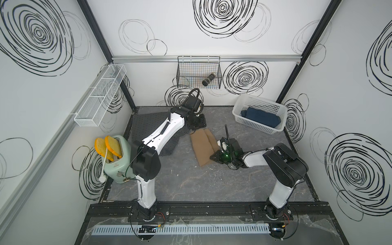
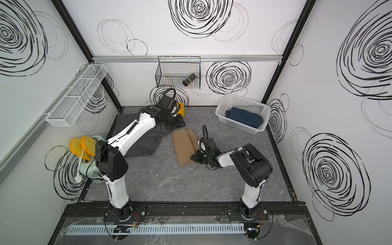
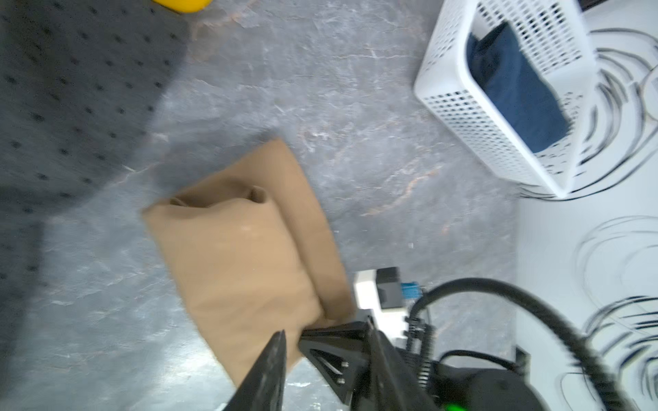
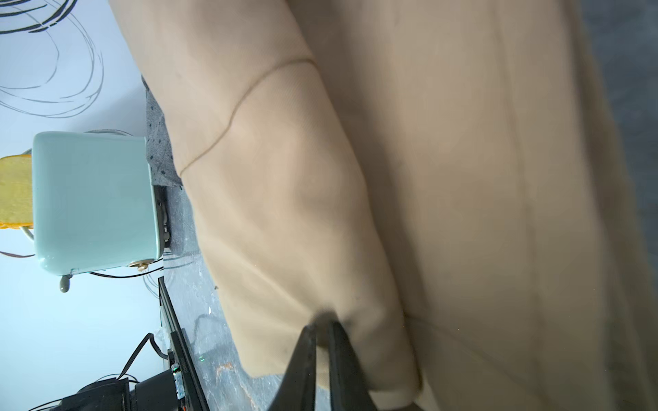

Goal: Roll up the skirts
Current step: Roll the skirt at the center of the board.

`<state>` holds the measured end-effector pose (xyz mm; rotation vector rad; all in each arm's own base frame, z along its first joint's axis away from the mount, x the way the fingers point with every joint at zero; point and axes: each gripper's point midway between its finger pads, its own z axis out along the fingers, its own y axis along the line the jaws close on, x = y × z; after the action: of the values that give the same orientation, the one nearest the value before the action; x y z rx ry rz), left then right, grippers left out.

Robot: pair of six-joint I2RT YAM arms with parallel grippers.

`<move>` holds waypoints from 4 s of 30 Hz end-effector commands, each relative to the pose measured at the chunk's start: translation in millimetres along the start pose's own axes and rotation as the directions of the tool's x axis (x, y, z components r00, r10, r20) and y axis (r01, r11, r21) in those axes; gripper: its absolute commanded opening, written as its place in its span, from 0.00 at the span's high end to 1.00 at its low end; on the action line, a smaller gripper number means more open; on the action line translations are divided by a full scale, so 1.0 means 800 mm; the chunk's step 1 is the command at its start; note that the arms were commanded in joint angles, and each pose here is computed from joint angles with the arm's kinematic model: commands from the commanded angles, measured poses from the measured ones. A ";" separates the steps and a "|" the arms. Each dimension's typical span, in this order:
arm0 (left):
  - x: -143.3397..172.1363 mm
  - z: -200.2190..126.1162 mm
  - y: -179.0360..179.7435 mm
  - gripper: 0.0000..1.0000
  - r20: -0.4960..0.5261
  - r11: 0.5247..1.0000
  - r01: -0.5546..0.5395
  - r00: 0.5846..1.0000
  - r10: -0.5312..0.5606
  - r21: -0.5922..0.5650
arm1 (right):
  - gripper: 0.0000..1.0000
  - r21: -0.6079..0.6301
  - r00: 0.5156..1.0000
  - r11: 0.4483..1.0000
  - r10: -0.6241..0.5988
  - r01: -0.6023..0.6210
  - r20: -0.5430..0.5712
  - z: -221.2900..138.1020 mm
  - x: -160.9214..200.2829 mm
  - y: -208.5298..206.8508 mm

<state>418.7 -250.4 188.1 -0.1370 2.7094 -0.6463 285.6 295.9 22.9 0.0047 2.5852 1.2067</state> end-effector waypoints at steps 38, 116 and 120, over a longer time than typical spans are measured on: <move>-0.019 0.136 -0.061 0.16 -0.096 0.997 0.064 0.994 -0.060 0.045 | 0.22 0.446 0.999 0.894 -0.049 0.039 0.010 -0.096 -0.080 -0.059; 0.178 0.084 0.037 1.00 -0.320 0.962 -0.020 0.945 -0.071 -0.273 | 0.18 0.155 0.923 0.933 -0.348 0.324 0.167 -0.083 0.018 0.109; 0.186 0.090 0.038 1.00 -0.340 0.957 -0.014 0.936 -0.090 -0.289 | 0.17 0.260 0.887 0.878 -0.443 0.402 0.127 -0.062 0.024 0.106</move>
<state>310.6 -271.3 71.8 -0.1097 3.1095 -0.2785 225.0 315.4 109.8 -0.3410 2.4458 0.8953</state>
